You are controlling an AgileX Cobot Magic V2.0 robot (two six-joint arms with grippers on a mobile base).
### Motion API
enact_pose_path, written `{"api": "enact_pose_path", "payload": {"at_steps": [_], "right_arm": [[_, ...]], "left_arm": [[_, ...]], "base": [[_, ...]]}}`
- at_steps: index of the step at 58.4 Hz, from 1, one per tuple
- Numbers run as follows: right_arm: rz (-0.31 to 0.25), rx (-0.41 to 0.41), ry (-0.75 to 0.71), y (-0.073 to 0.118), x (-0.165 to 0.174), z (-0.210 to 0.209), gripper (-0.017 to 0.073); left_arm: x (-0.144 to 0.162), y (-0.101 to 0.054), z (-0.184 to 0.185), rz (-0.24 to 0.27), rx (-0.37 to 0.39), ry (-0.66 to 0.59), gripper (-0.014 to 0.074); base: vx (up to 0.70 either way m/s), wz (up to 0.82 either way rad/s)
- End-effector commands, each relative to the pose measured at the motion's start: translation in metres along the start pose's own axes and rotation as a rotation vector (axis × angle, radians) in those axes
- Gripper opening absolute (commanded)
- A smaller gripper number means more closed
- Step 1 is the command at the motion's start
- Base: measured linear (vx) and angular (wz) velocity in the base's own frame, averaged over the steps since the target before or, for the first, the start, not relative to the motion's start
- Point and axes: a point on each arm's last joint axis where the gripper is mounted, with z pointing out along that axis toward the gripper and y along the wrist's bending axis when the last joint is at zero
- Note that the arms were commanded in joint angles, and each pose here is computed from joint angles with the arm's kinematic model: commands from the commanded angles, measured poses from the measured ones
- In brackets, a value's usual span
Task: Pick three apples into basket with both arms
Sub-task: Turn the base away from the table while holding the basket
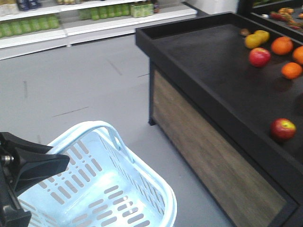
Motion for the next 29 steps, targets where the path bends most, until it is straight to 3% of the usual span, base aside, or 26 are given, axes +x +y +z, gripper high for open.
{"api": "enact_pose_path", "payload": {"at_steps": [1, 29], "right_arm": [[-0.015, -0.013, -0.07, 0.0012, -0.0031, -0.0005, -0.0006], [-0.015, -0.013, -0.07, 0.0012, -0.0031, -0.0005, -0.0006]], "left_arm": [[-0.0151, -0.0024, -0.01, -0.018, -0.002, -0.129, -0.0006], [-0.0151, -0.0024, -0.01, -0.018, -0.002, -0.129, -0.0006]], "base": [[-0.13, 0.5], [-0.11, 0.44]]}}
